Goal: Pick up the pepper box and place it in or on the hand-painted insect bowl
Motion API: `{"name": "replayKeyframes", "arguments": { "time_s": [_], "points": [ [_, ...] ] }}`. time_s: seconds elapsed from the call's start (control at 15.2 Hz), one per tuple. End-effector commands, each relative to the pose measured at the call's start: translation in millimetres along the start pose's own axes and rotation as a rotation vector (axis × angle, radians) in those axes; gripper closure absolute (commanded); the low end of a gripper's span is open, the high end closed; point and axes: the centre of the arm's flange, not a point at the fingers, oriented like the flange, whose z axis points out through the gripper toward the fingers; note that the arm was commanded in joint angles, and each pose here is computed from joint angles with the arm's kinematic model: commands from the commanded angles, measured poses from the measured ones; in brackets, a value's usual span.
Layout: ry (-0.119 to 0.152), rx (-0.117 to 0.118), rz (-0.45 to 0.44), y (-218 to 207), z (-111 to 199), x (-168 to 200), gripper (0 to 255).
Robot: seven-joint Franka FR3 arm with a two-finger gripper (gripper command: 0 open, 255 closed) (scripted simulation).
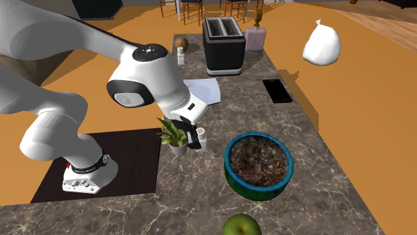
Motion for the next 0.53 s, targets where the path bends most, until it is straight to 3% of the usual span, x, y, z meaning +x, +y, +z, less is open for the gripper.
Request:
{"name": "replayKeyframes", "arguments": {
  "time_s": [0.0,0.46],
  "points": [
    [-0.001,0.0,0.0,-0.1,0.4,-0.2,255],
    [-0.001,0.0,0.0,-0.3,-4.7,1.1,255]
  ]
}}
